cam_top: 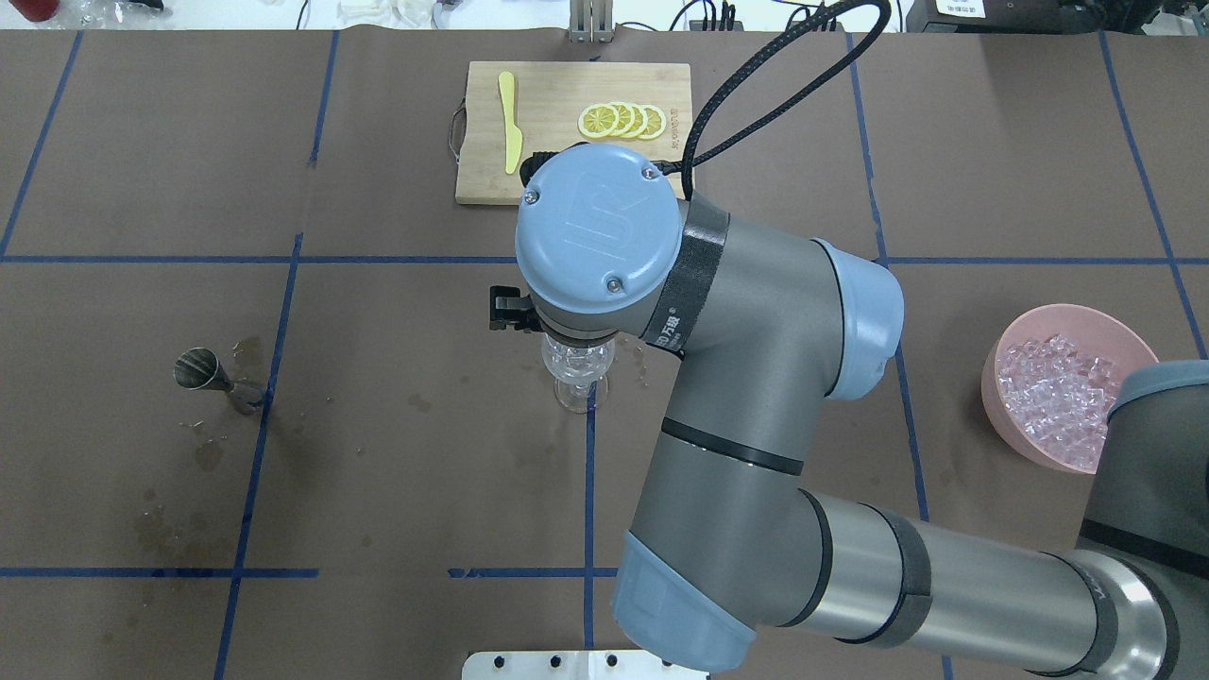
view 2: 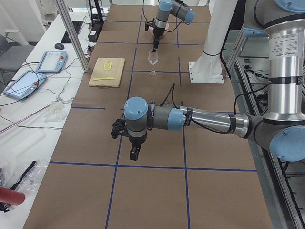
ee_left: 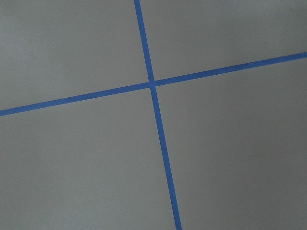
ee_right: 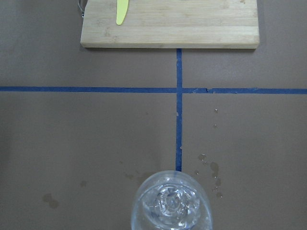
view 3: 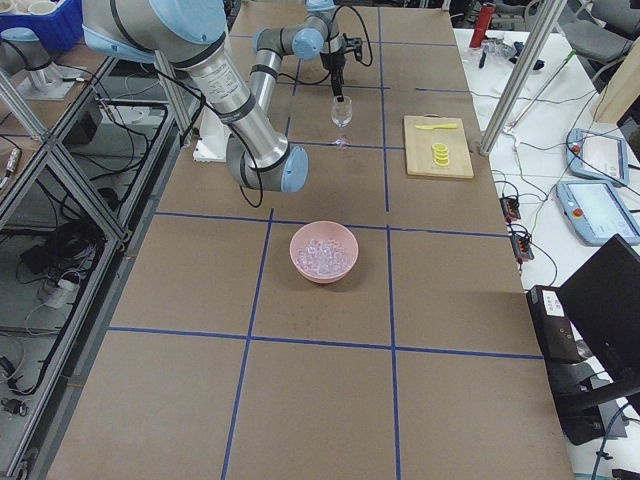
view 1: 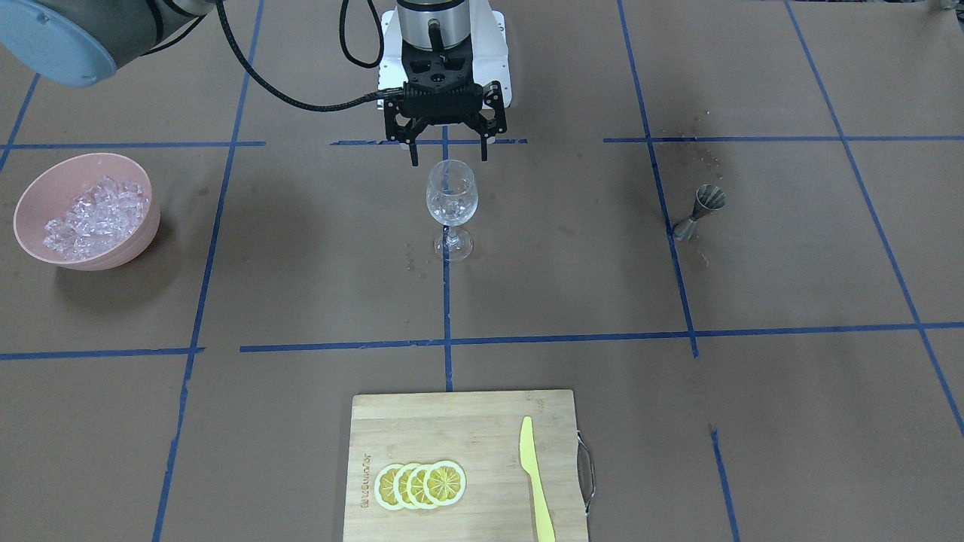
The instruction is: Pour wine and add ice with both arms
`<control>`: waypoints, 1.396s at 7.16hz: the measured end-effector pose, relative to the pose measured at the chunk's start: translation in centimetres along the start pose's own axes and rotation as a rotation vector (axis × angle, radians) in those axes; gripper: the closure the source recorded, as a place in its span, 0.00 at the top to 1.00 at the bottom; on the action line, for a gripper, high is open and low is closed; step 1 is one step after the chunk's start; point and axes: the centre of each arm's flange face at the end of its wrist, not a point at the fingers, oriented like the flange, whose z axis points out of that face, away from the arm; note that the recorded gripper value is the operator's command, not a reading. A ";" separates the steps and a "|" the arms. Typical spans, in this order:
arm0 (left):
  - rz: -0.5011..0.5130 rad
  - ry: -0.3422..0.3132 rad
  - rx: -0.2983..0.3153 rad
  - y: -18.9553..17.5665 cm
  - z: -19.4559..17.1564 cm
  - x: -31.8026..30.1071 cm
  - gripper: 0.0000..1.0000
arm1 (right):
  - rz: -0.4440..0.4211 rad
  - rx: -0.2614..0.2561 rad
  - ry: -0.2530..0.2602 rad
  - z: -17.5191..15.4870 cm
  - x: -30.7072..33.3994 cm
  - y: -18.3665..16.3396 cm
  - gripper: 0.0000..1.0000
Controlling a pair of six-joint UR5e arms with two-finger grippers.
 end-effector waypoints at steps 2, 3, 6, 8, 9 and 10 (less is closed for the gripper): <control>-0.005 0.001 -0.005 0.1 0.2 -0.2 1.00 | -0.062 -0.029 0.022 0.0 5.6 -4.5 1.00; -0.006 0.002 -0.005 0.1 0.2 -0.2 1.00 | -0.114 -0.060 0.024 -0.4 11.0 -7.4 1.00; -0.001 0.003 0.003 0.0 -0.2 0.0 1.00 | -0.332 -0.162 0.055 -1.6 33.1 -14.1 1.00; -0.003 0.004 0.001 0.1 -0.1 0.0 1.00 | -0.387 -0.237 0.084 -1.9 49.8 -14.6 1.00; -0.006 0.005 -0.002 0.1 0.0 -0.1 1.00 | -0.354 -0.263 0.098 -1.9 56.9 -12.7 1.00; -0.008 0.005 -0.004 0.2 0.0 -0.2 1.00 | -0.307 -0.289 0.117 -1.2 63.0 -9.9 1.00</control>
